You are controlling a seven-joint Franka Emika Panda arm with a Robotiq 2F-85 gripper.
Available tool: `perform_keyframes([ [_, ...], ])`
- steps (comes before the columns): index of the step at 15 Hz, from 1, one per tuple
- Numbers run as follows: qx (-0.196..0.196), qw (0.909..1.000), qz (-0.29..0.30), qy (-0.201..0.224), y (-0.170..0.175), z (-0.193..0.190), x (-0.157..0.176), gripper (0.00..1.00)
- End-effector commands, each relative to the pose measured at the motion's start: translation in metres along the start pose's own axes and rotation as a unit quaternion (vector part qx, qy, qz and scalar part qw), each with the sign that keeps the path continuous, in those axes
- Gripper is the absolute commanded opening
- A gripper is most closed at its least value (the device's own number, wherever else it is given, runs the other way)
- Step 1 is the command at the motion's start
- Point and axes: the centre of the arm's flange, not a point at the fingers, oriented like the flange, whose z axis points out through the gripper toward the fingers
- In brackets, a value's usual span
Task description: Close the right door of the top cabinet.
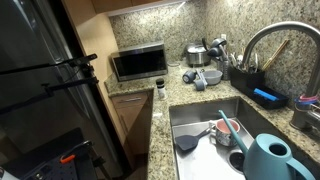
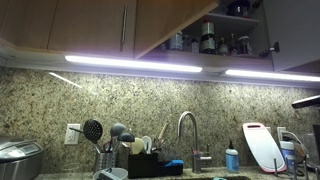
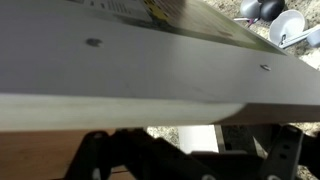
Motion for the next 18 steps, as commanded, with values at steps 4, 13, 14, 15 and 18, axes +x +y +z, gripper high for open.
perform_keyframes([
  [4,-0.013,0.999,0.03,-0.03,0.008,0.005,-0.043,1.0],
  [13,-0.007,0.9968,0.065,-0.047,0.007,0.005,-0.084,1.0],
  [14,-0.007,0.9961,0.071,-0.052,0.006,0.005,-0.092,1.0],
  [15,-0.007,0.9952,0.08,-0.056,0.005,0.005,-0.1,1.0],
  [18,-0.012,0.9925,0.099,-0.071,0.006,0.002,-0.124,1.0],
])
